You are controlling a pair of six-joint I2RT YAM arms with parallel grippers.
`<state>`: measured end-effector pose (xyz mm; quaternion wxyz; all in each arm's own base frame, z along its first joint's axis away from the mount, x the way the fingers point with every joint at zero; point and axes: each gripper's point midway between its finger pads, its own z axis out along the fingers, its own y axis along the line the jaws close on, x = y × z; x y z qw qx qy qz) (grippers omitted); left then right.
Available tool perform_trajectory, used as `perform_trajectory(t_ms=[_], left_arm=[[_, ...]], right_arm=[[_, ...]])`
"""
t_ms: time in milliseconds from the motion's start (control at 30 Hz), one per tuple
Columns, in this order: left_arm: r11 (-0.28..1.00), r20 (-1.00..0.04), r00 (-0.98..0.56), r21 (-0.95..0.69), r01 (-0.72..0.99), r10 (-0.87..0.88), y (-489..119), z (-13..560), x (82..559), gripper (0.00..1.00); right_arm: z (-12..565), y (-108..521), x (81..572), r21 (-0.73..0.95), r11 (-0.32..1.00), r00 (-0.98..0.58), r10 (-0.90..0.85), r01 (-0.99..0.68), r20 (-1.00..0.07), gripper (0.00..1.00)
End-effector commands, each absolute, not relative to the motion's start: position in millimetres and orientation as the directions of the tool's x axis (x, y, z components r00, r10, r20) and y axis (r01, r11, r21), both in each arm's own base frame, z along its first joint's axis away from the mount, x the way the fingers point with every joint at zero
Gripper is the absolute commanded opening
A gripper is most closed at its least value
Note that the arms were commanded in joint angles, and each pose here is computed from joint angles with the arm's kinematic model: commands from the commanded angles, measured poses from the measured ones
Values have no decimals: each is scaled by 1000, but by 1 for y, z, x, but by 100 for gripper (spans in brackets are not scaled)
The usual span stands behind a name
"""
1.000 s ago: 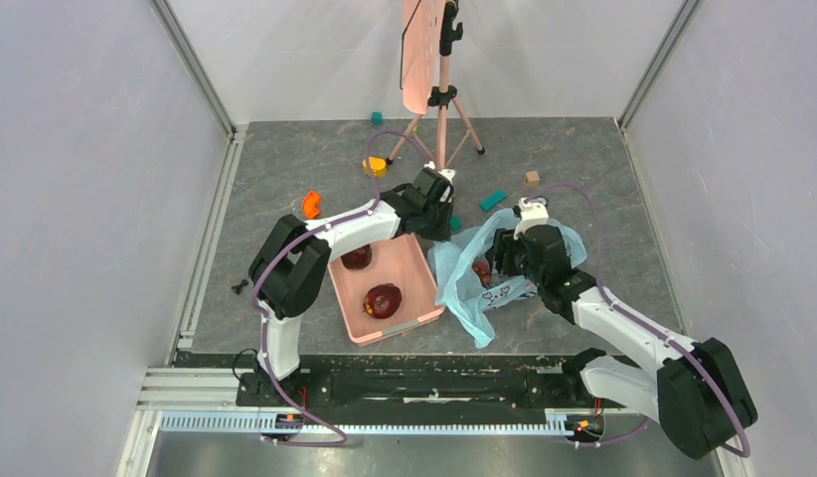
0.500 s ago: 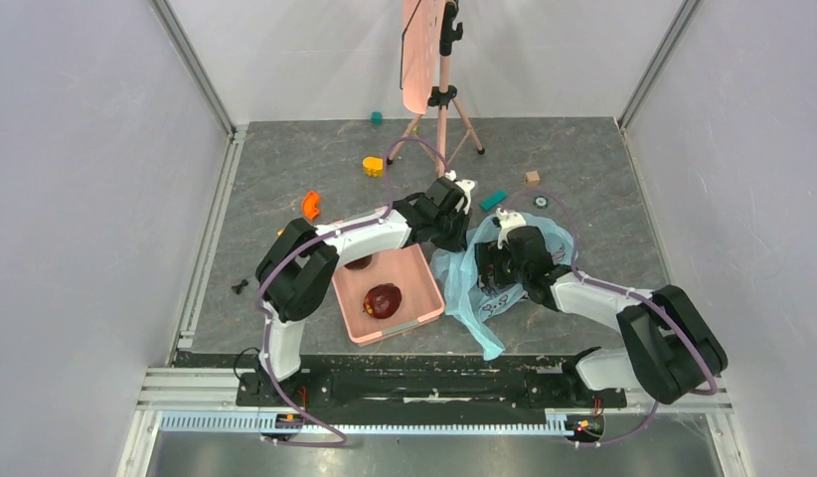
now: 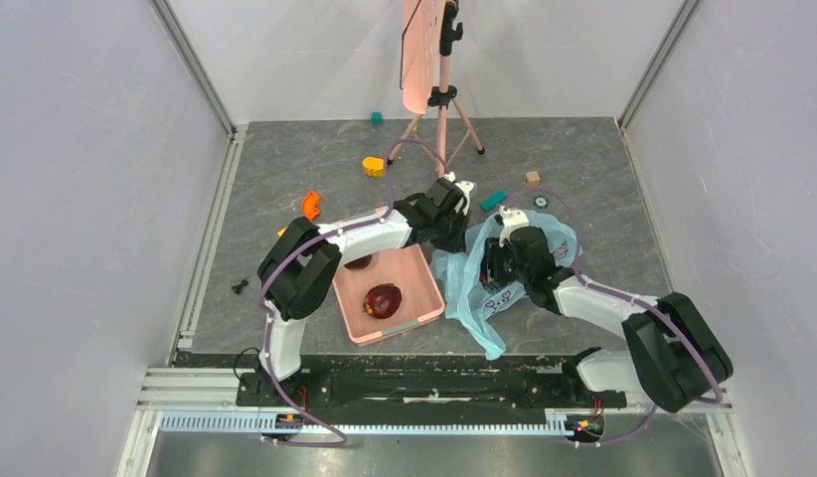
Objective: Take the fake fruits out of the plastic bag
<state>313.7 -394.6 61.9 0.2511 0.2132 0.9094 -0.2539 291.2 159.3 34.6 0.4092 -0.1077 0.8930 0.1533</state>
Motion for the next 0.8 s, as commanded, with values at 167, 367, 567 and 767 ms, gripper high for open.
perform_trajectory(t_ms=[167, 367, 567, 767], left_arm=[[773, -591, -758, -331, 541, 278, -396, 63, 319, 2], [766, -584, -762, -343, 543, 278, -395, 61, 314, 2], [755, -584, -754, -336, 563, 302, -399, 58, 305, 2], [752, -583, -758, -350, 558, 291, -401, 57, 303, 2]], right_arm=[[67, 132, 282, 137, 963, -599, -31, -232, -800, 72], [61, 129, 262, 191, 957, -608, 19, -219, -794, 71], [29, 125, 238, 226, 953, -673, 32, -202, -739, 47], [4, 116, 215, 289, 949, -699, 121, -126, -705, 45]])
